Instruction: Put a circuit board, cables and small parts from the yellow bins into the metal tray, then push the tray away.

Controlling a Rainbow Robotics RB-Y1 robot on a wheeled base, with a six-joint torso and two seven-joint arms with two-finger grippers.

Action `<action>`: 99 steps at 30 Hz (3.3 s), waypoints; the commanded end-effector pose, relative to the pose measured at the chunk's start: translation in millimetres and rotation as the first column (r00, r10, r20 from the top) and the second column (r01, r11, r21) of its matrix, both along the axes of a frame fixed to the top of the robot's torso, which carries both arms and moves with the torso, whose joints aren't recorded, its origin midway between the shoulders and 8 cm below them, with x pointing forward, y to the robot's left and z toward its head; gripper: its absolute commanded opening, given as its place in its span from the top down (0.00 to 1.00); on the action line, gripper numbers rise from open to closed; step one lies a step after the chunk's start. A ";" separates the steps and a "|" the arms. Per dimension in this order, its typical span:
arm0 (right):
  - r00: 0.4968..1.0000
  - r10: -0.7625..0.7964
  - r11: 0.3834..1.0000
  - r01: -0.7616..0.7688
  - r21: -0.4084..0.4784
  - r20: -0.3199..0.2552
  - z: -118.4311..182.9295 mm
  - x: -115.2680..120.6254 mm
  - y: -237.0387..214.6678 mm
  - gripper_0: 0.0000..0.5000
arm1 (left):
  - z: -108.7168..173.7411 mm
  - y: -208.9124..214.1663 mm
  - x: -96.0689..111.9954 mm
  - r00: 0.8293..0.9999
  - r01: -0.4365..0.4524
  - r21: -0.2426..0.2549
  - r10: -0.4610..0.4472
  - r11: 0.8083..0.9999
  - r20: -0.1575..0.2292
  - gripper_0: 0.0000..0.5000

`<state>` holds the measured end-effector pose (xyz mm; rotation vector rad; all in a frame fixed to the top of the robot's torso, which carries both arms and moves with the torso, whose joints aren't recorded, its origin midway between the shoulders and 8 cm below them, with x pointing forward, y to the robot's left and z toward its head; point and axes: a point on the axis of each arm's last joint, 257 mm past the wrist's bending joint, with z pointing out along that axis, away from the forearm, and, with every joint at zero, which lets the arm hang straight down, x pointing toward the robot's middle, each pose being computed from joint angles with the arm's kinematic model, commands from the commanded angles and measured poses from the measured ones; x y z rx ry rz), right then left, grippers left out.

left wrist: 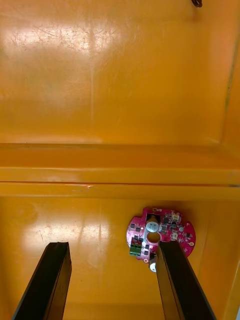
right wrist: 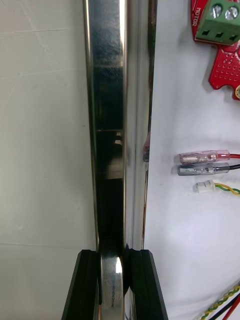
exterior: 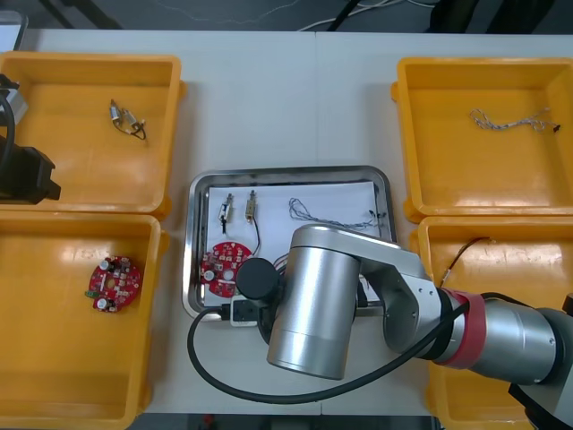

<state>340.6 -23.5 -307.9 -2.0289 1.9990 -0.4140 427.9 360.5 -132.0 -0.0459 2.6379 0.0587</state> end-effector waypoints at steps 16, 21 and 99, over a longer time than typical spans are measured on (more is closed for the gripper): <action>0.997 -0.044 0.999 0.042 0.032 0.066 31.6 54.7 -1.1 0.97 | 5.4 6.8 -4.6 0.999 0.039 0.049 -0.040 0.998 0.008 0.00; 0.994 -0.064 0.997 0.061 0.038 0.090 36.6 72.6 -3.1 0.97 | 5.4 6.8 -4.6 0.999 0.039 0.049 -0.040 0.998 0.008 0.00; 0.932 0.031 0.999 -0.039 0.015 0.361 118.8 241.5 -23.8 1.00 | 5.4 6.8 -4.6 0.999 0.039 0.049 -0.040 0.998 0.008 0.00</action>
